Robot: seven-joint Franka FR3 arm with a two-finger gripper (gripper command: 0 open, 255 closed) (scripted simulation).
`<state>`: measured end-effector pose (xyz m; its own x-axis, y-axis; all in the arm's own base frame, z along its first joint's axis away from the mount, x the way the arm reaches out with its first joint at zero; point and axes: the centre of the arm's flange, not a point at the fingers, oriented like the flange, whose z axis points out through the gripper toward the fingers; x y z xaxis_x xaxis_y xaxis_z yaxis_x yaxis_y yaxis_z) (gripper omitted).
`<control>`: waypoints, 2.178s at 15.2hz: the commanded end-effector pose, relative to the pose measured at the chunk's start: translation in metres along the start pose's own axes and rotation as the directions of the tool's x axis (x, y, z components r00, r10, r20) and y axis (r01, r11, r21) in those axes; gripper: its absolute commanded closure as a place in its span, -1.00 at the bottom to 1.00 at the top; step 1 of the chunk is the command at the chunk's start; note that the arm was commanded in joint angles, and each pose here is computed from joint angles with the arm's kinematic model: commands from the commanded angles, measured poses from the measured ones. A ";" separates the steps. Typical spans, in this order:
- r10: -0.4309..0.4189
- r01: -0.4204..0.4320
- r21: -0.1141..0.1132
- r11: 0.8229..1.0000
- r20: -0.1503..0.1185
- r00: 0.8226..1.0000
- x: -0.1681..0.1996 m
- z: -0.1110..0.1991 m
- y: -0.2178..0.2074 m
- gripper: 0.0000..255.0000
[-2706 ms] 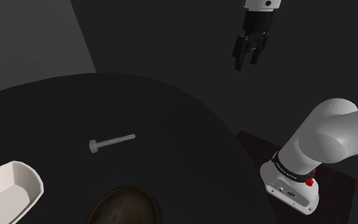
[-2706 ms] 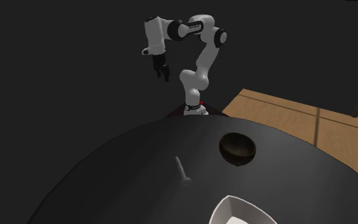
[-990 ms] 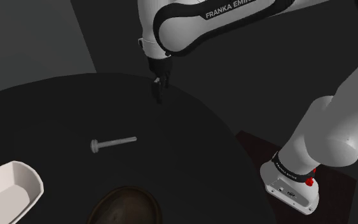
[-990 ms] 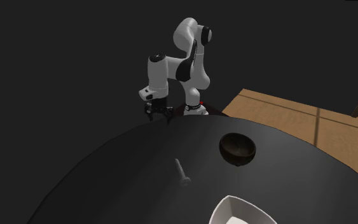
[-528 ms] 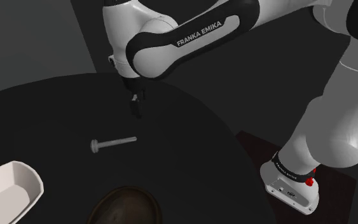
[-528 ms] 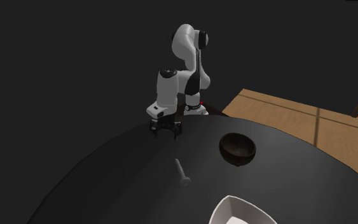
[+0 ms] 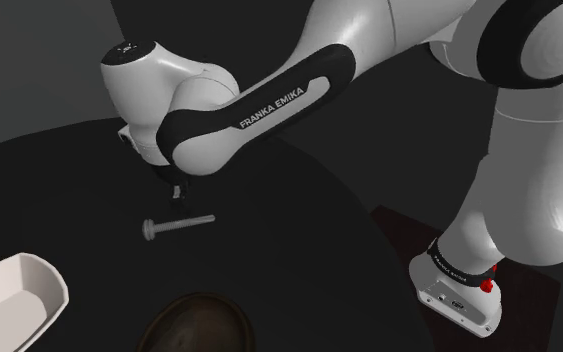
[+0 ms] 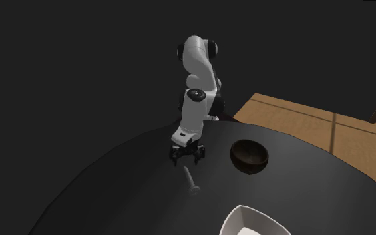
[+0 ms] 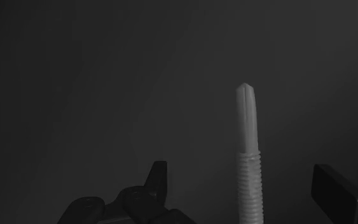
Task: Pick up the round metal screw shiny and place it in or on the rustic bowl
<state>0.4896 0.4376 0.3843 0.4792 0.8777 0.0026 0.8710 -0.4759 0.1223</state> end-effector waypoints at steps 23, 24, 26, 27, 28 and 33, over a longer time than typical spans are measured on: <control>-0.094 0.093 -0.020 0.995 -0.012 0.996 0.029 0.050 -0.024 1.00; -0.094 0.093 -0.020 0.995 -0.012 0.996 0.029 0.050 -0.024 1.00; -0.094 0.093 -0.020 0.995 -0.012 0.996 0.029 0.050 -0.024 1.00; -0.094 0.093 -0.020 0.995 -0.012 0.996 0.029 0.050 -0.024 1.00; -0.094 0.093 -0.020 0.995 -0.012 0.996 0.030 0.050 -0.024 1.00; -0.094 0.093 -0.020 0.995 -0.012 0.996 0.030 0.024 -0.021 1.00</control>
<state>0.4878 0.4718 0.3522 0.3943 0.9190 0.0030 0.9096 -0.3907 0.1416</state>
